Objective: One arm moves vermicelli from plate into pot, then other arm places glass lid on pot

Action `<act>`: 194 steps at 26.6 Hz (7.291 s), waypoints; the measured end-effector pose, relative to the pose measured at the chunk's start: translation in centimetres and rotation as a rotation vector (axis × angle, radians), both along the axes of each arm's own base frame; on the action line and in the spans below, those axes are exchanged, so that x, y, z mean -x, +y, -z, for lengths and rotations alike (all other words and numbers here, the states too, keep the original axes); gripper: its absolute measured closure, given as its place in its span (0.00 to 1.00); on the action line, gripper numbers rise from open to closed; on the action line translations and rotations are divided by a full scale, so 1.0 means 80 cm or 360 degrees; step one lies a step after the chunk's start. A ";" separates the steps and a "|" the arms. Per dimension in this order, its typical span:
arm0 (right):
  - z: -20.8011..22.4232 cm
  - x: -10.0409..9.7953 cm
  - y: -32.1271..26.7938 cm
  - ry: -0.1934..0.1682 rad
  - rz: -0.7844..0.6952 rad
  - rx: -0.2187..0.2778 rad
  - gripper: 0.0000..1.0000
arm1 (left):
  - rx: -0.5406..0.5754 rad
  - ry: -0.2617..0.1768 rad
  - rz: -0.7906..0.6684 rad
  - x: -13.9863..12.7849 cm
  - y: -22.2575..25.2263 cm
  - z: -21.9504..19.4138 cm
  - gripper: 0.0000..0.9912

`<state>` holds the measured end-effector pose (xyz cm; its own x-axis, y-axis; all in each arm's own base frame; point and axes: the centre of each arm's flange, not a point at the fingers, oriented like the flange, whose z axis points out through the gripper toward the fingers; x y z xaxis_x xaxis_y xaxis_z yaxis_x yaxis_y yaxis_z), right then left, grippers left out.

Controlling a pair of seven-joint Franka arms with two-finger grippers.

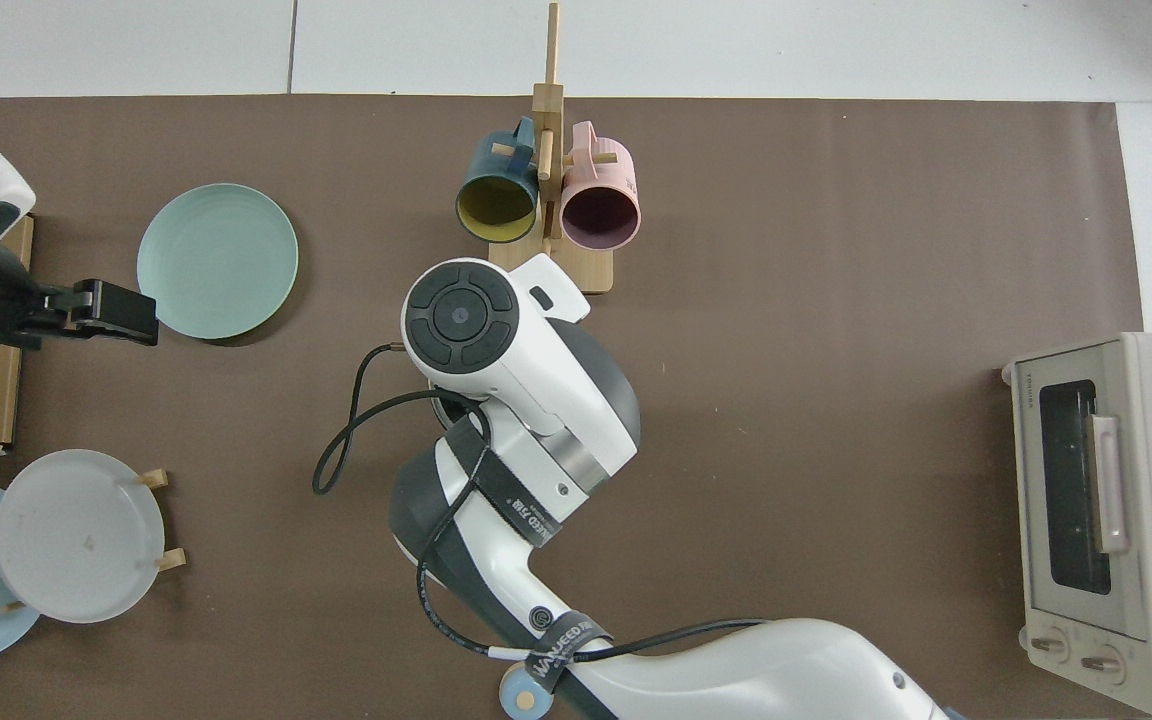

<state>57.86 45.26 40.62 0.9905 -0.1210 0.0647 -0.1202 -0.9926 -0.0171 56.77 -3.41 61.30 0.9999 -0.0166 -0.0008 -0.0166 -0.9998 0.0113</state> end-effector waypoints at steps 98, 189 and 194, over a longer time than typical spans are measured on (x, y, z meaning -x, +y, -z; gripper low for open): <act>0.012 -0.079 -0.088 -0.0133 -0.0186 -0.0048 0.04 | 0.0000 -0.0003 -0.0009 0.000 0.004 -0.001 0.00; 0.035 -0.006 -0.120 0.0116 -0.0013 0.0084 0.02 | 0.0000 -0.0003 -0.0010 0.000 0.004 -0.001 0.00; 0.035 0.003 -0.119 0.0135 0.0022 0.0077 0.02 | 0.0000 -0.0003 -0.0010 0.000 0.004 -0.001 0.00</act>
<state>57.65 35.71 37.79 0.9910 -0.1333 -0.0131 -0.1327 -0.9903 0.0414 56.77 -3.12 61.37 0.9999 -0.0106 0.0011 -0.0106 -0.9999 0.0111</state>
